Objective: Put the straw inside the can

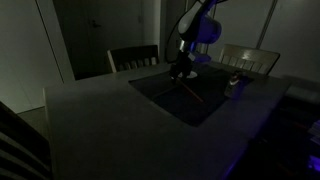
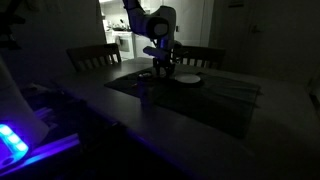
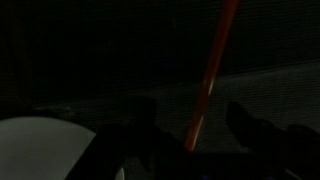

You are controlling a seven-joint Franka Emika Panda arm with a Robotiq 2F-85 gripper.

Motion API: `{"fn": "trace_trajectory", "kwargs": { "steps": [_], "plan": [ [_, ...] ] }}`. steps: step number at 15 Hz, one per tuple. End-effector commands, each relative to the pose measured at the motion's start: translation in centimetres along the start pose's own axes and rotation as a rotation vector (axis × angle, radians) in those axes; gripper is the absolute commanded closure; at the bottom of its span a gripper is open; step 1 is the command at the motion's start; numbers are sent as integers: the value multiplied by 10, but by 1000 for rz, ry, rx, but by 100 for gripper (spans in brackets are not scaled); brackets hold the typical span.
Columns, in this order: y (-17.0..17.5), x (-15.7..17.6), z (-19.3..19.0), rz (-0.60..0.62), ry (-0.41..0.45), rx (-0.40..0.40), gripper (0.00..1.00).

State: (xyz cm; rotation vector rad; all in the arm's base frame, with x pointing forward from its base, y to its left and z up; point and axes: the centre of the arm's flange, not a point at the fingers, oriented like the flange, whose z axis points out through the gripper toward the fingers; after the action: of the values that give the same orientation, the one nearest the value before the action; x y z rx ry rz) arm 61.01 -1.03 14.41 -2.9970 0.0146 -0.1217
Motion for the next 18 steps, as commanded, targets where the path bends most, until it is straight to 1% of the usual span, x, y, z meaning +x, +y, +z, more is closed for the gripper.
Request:
{"fn": "trace_trajectory", "kwargs": {
  "steps": [1, 2, 4, 6, 7, 8, 9, 12, 13, 14, 15, 18],
  "plan": [
    [8, -1, -2, 32, 0, 3, 25],
    [8, -1, -2, 38, 1, 2, 26],
    [8, -1, -3, 46, 1, 2, 38],
    [10, 0, -5, 54, 5, 0, 56],
    [12, 0, -6, 58, 5, 0, 70],
    [13, 0, -6, 61, 6, 0, 77],
    [15, 1, -6, 64, 6, -1, 82],
    [17, 3, -7, 69, 7, -3, 90],
    [17, 4, -7, 69, 5, -2, 96],
    [16, 4, -7, 70, 5, -2, 95],
    [16, 4, -7, 70, 4, -1, 99],
    [15, 2, -10, 68, 1, 1, 98]
  ]
}}
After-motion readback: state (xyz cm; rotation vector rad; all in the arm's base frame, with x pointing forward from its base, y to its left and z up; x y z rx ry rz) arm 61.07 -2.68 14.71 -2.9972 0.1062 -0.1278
